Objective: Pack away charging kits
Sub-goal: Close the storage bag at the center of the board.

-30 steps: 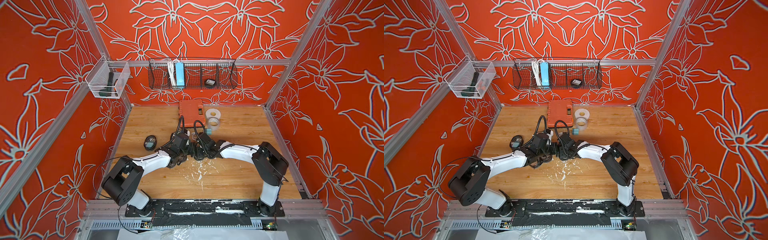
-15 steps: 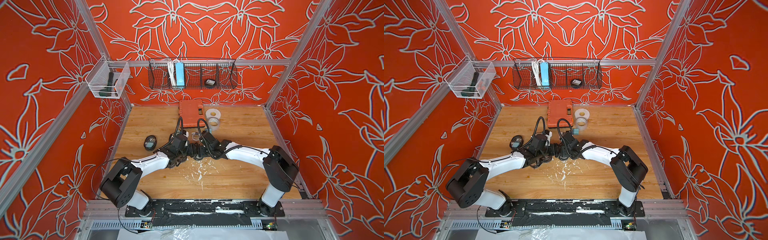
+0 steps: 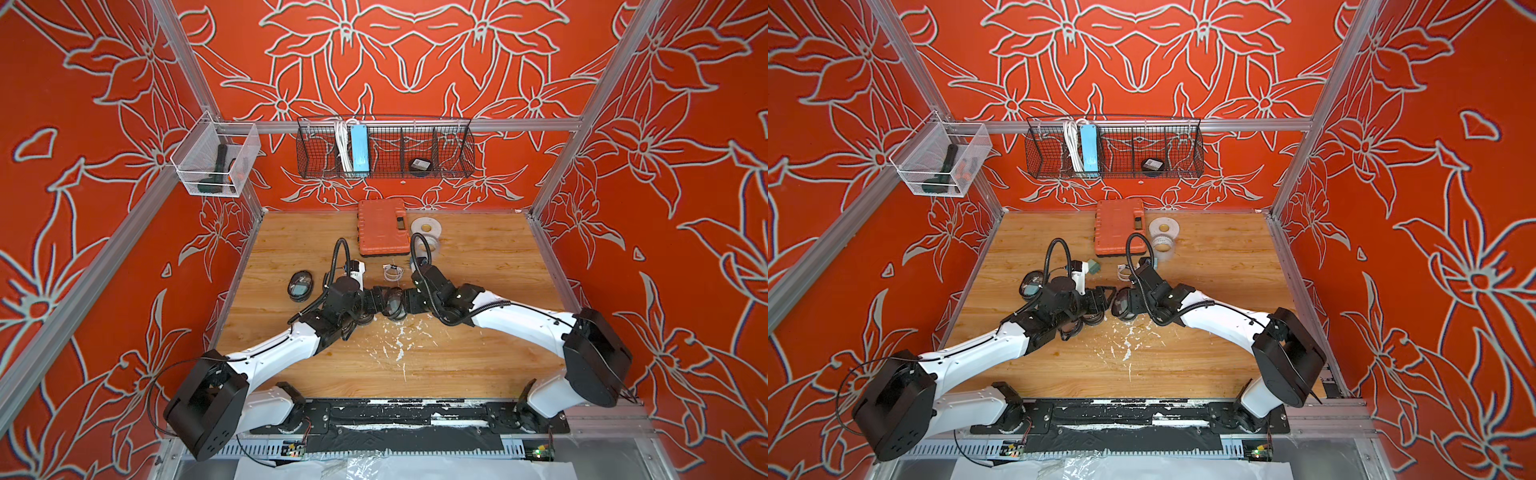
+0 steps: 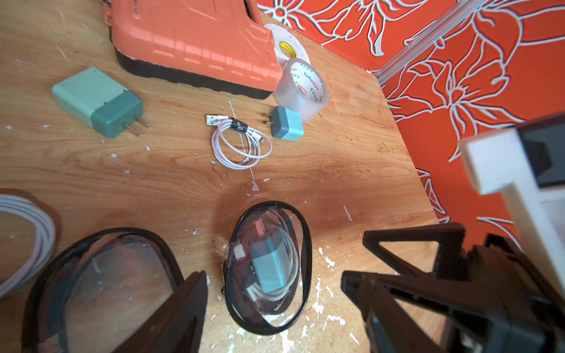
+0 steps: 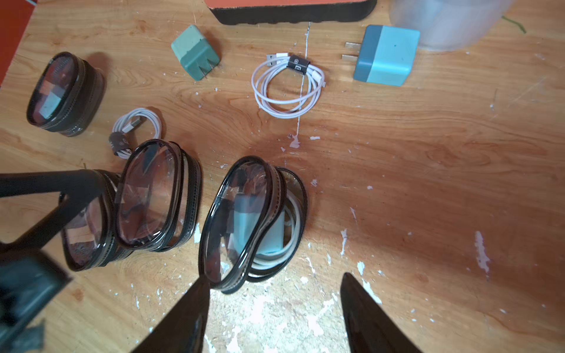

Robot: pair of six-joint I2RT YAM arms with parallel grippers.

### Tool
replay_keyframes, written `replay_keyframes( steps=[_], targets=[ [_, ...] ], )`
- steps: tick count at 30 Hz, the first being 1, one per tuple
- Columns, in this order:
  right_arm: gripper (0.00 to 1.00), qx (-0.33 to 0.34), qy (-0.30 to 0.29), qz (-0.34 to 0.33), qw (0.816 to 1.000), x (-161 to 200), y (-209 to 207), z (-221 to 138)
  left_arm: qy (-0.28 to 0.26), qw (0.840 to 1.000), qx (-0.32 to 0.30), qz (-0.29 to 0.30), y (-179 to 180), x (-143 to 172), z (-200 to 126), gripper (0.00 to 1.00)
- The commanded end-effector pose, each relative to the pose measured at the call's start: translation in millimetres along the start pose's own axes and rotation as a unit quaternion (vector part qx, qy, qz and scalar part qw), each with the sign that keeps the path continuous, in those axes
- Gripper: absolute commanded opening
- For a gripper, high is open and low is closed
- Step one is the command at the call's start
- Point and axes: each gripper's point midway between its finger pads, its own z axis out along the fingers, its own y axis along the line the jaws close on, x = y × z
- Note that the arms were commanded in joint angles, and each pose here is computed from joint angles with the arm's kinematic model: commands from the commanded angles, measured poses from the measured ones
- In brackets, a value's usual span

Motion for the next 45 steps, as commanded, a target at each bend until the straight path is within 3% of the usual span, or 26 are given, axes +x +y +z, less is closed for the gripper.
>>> replay_keyframes(
  steps=[1,6,11,13,26,45],
  targets=[
    [0.65,0.015,0.029,-0.013,0.999,5.4,3.9,21.1,-0.019,1.000,-0.001,-0.003,-0.7,-9.6,-1.5,0.74],
    [0.52,0.031,0.049,-0.006,0.998,10.2,3.7,48.1,-0.008,1.000,-0.005,-0.010,3.6,-7.4,3.2,0.74],
    [0.11,0.041,0.059,-0.002,0.997,15.7,0.5,56.0,0.007,1.000,-0.012,-0.013,7.5,-3.7,10.5,0.73],
    [0.00,0.051,0.061,0.001,0.997,18.5,-4.8,56.2,0.015,1.000,-0.017,-0.013,8.9,-1.9,14.2,0.73],
    [0.00,0.079,0.066,0.021,0.994,28.6,-36.1,63.8,0.112,0.992,-0.050,-0.019,22.5,30.2,54.9,0.70],
    [0.00,0.078,0.067,0.039,0.994,30.7,-48.1,74.5,0.176,0.983,-0.027,-0.043,24.2,54.3,76.4,0.71]
  ],
)
